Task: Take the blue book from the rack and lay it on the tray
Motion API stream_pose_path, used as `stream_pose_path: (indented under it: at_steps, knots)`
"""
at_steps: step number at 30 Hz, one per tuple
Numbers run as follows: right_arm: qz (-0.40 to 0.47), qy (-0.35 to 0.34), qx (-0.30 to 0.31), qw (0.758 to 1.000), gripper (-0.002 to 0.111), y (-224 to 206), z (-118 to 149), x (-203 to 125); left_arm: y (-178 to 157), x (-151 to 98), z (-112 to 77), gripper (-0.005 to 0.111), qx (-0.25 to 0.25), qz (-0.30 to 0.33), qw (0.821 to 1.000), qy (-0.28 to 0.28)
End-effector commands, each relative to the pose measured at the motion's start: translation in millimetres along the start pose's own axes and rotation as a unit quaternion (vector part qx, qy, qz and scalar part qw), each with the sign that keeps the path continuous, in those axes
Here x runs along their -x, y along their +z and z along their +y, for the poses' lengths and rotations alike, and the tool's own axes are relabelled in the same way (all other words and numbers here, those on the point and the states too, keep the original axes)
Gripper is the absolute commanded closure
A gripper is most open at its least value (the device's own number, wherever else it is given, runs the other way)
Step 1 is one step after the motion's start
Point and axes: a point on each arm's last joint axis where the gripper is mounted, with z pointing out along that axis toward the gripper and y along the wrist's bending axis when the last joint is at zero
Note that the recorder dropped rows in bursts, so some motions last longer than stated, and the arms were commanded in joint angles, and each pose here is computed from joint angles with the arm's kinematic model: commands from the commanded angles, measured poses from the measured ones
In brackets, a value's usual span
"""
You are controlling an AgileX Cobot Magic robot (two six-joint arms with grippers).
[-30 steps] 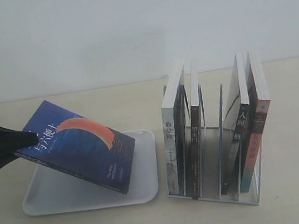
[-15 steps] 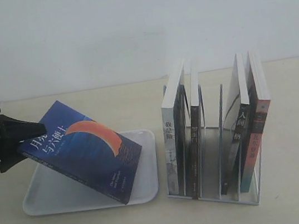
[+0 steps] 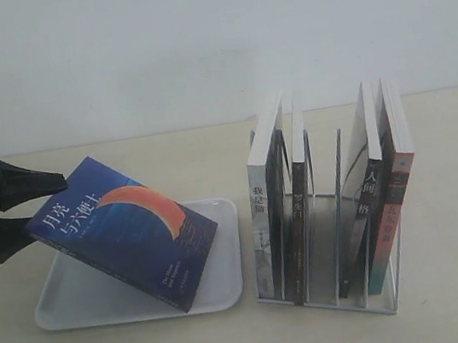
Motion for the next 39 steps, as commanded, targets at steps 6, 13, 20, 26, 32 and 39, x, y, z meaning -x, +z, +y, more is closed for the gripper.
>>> stream_pose_path:
  at_steps: [6, 13, 20, 26, 32, 39]
  knots:
    - [-0.008, -0.006, -0.001, 1.000, 0.108, -0.4, -0.2, 1.1, 10.2, -8.9, -6.2, 0.042, 0.006, 0.041, 0.999, 0.002]
    - [-0.008, -0.006, -0.001, 1.000, 0.108, -0.4, -0.2, 1.1, -22.5, -1.3, 19.3, 0.042, 0.054, 0.043, 0.997, 0.013]
    - [-0.008, -0.006, -0.001, 1.000, 0.108, -0.4, -0.2, 1.1, -38.4, 4.7, 22.6, 0.047, 0.030, 0.021, 0.999, -0.015]
    - [-0.008, -0.006, -0.001, 1.000, 0.108, -0.4, -0.2, 1.1, -36.9, 1.7, 13.5, 0.082, -0.016, 0.038, 0.999, -0.020]
    - [-0.008, -0.006, -0.001, 1.000, 0.108, -0.4, -0.2, 1.1, -37.0, 1.5, 11.0, 0.103, -0.031, 0.038, 0.999, 0.017]
    - [-0.008, -0.006, -0.001, 1.000, 0.108, -0.4, -0.2, 1.1, -37.0, 4.0, 9.3, 0.103, -0.040, 0.018, 0.998, 0.035]
